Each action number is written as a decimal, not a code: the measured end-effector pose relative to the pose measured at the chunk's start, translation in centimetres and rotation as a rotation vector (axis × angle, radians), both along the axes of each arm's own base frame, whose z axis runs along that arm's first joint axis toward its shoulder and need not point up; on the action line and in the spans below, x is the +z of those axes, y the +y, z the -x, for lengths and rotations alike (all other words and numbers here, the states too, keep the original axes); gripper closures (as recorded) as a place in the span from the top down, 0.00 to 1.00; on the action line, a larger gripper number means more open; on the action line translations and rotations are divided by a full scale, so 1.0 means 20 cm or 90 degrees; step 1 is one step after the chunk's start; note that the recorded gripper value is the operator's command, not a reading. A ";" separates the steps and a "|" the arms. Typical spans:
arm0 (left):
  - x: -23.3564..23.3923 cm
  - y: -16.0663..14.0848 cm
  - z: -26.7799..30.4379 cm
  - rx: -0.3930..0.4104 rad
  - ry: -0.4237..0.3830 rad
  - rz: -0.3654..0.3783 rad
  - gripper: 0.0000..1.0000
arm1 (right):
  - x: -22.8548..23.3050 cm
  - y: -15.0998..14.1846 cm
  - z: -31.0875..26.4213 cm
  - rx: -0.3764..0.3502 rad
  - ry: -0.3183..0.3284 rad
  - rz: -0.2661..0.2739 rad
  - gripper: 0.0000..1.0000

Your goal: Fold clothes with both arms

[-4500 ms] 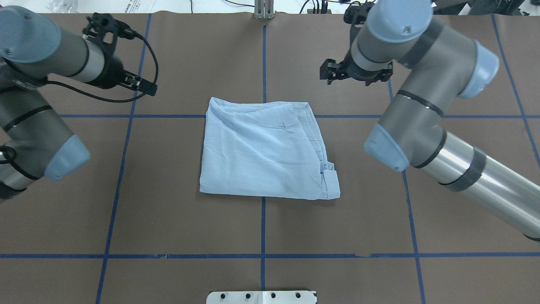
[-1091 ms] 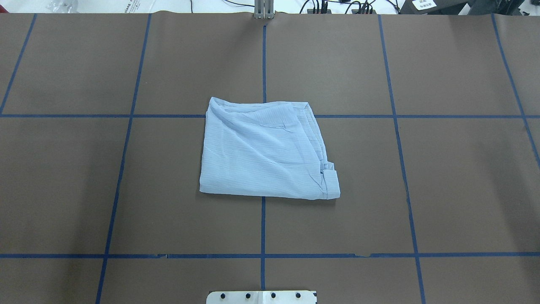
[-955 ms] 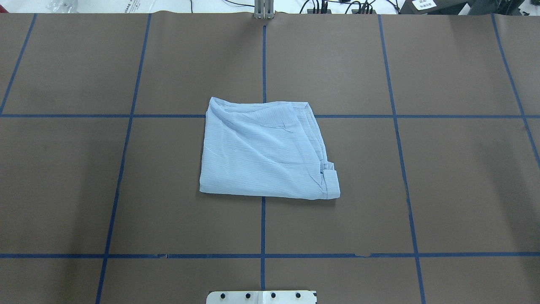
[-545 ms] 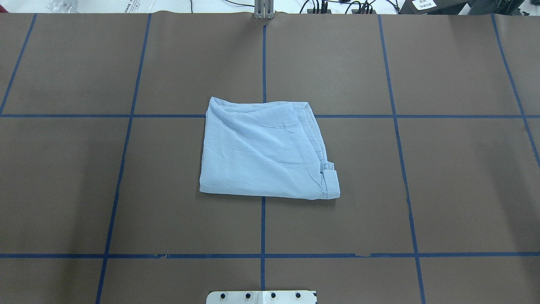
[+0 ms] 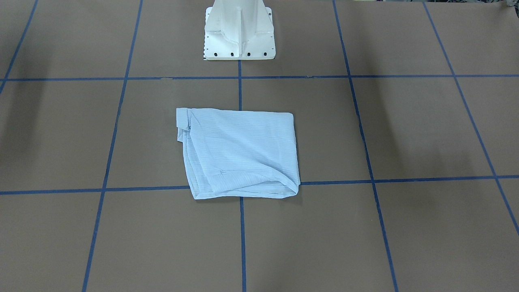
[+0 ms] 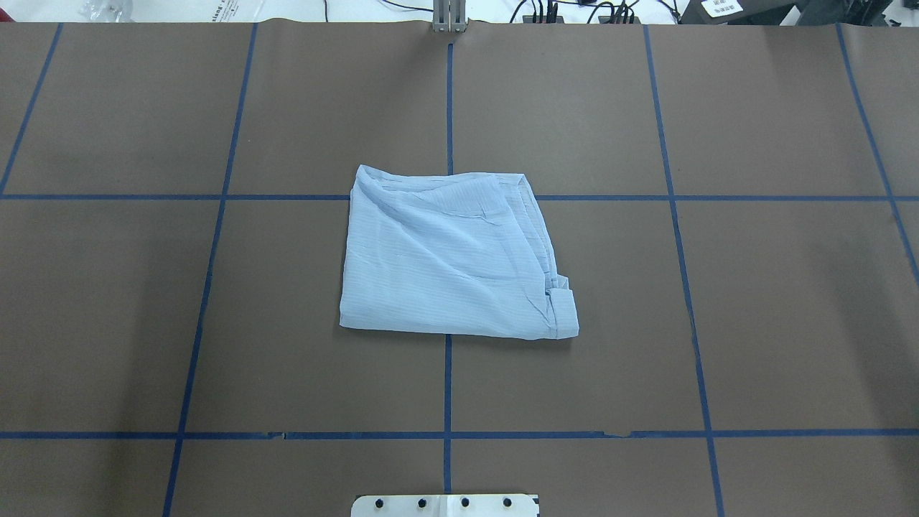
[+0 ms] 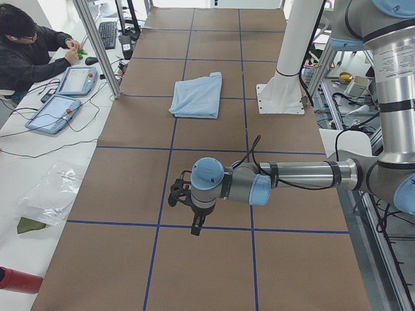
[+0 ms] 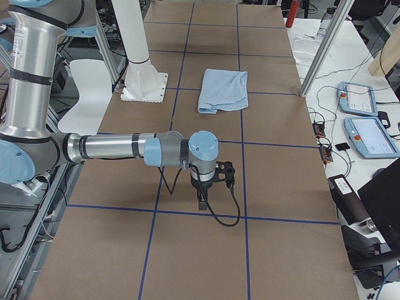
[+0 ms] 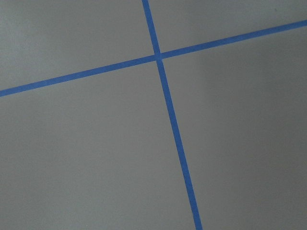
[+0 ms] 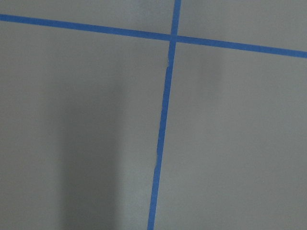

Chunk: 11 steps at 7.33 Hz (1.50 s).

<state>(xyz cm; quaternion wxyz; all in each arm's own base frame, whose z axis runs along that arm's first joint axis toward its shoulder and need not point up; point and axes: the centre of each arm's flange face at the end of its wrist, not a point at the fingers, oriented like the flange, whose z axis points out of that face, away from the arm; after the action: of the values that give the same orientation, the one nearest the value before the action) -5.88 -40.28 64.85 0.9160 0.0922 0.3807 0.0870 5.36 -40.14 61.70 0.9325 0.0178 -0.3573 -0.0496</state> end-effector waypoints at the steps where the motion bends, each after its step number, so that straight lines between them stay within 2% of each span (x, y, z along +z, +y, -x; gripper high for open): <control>1: 0.00 0.00 0.00 0.000 0.000 0.001 1.00 | 0.00 0.00 0.00 0.000 0.000 -0.001 1.00; 11: 0.06 0.04 0.00 -0.003 -0.003 0.019 1.00 | -0.01 -0.01 0.00 0.003 0.000 -0.002 1.00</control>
<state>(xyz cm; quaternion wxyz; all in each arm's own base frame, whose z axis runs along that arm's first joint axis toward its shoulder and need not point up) -5.92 -39.47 65.96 0.9183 0.0789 0.3798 0.0794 5.35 -40.25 61.42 0.9325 0.0199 -0.3574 -0.0481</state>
